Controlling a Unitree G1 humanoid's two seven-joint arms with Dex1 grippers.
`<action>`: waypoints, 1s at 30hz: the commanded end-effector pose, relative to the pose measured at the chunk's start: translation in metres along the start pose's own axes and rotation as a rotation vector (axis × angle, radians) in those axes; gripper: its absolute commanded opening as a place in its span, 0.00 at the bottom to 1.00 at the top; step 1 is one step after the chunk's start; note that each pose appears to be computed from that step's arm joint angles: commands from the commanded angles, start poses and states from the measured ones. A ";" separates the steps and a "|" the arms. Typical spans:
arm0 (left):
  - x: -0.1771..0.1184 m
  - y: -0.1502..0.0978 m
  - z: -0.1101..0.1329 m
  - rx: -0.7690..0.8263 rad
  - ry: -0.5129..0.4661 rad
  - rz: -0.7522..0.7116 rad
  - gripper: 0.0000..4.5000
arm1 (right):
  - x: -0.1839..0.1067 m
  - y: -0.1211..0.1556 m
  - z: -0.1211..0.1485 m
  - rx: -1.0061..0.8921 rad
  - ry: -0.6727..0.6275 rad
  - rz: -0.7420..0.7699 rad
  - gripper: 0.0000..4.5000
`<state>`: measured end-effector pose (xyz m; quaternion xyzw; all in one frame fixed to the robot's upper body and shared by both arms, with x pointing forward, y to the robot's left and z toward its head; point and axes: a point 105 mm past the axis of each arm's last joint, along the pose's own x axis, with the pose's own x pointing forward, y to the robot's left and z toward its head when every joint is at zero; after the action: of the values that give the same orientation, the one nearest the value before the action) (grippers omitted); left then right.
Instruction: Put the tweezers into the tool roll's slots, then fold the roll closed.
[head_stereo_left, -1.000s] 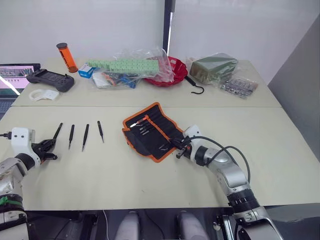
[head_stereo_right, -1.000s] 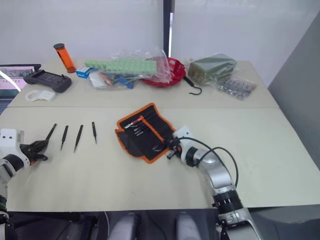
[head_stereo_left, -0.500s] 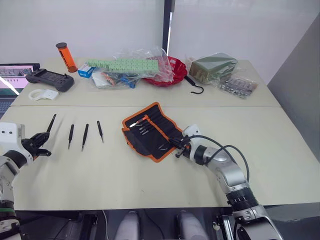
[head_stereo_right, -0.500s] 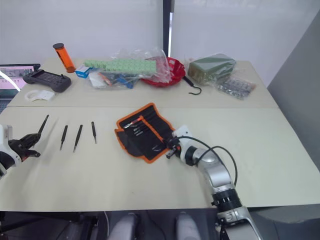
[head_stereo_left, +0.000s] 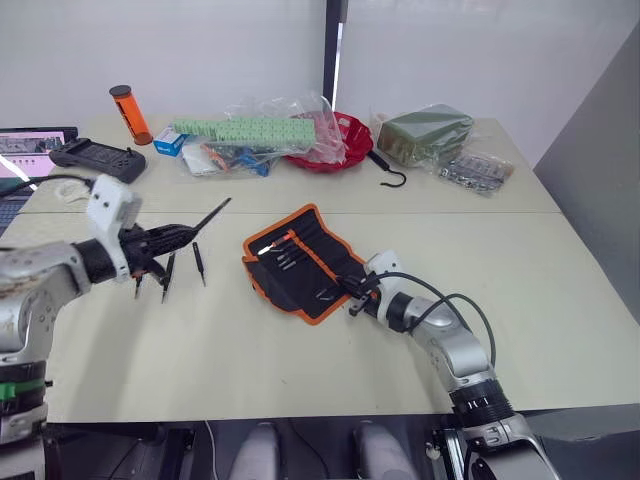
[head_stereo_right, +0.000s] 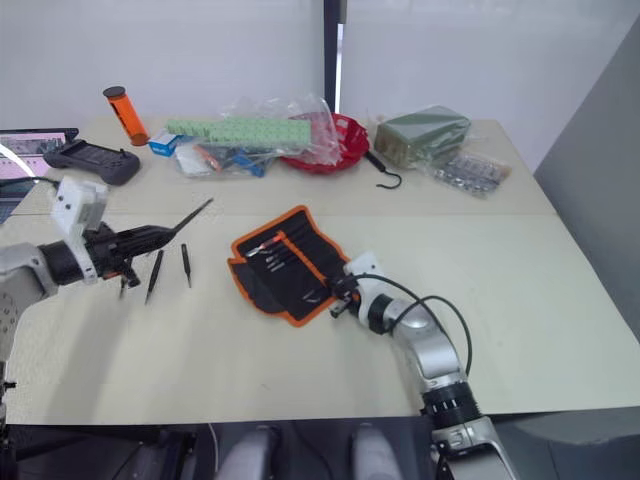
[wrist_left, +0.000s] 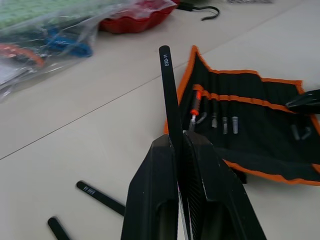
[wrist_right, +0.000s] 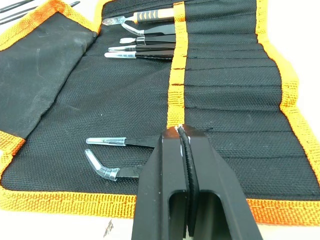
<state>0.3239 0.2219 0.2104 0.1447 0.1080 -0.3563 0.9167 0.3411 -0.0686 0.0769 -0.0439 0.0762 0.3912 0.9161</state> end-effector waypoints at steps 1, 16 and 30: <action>0.015 -0.014 0.012 0.070 0.045 -0.049 0.01 | -0.003 -0.001 -0.018 0.028 0.062 -0.026 0.00; 0.067 -0.051 -0.005 0.101 0.356 -0.215 0.01 | -0.011 -0.007 -0.019 0.030 0.063 -0.083 0.00; 0.101 -0.056 -0.013 0.122 0.391 -0.228 0.01 | -0.012 -0.010 -0.019 0.025 0.065 -0.097 0.00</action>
<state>0.3553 0.1276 0.1507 0.2411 0.2940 -0.4256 0.8212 0.3382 -0.0742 0.0789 -0.0423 0.0678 0.3666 0.9270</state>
